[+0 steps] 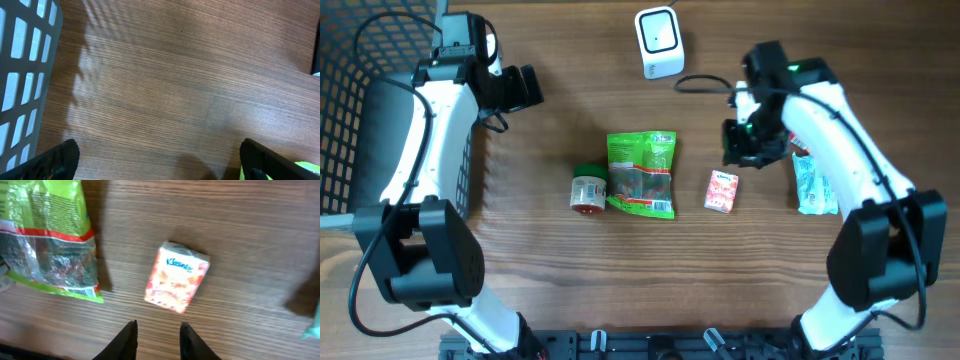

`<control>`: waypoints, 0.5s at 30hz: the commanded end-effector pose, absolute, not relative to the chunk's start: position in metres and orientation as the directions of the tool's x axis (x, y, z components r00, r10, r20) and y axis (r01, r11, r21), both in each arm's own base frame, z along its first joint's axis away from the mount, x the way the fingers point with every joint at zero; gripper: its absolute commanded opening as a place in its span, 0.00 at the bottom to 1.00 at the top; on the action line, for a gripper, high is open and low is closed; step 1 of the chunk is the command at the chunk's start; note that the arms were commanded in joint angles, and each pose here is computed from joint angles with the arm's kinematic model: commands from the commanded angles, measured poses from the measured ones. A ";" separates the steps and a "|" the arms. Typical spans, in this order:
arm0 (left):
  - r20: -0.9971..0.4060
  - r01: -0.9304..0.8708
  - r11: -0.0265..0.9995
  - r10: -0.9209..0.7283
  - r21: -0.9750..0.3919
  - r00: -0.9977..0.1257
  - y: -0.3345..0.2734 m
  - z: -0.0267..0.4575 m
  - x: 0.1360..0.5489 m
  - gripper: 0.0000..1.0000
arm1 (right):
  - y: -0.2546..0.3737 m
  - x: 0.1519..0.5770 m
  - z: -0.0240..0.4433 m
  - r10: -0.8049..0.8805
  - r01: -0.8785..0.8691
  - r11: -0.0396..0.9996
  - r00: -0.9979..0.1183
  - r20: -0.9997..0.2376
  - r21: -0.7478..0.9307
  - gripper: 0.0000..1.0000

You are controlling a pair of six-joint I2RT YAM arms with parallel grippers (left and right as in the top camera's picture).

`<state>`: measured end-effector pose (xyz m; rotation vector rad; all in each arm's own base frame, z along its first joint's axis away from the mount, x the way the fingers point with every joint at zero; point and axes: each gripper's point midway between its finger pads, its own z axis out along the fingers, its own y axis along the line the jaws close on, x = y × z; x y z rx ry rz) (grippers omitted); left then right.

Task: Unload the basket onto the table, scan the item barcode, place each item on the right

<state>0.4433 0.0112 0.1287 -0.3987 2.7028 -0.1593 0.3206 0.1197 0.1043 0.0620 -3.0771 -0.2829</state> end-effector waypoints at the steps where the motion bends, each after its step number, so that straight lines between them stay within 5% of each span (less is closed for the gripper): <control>1: -0.395 -0.261 0.950 -0.309 -0.171 -0.865 0.013 0.138 0.445 1.00 | 0.116 0.320 0.093 0.077 0.083 0.990 -0.996 0.049 0.117 0.29; 15: -0.395 -0.261 0.950 -0.309 -0.171 -0.865 0.013 0.138 0.445 1.00 | 0.099 0.304 0.021 0.126 0.155 0.926 -0.987 0.104 0.345 0.26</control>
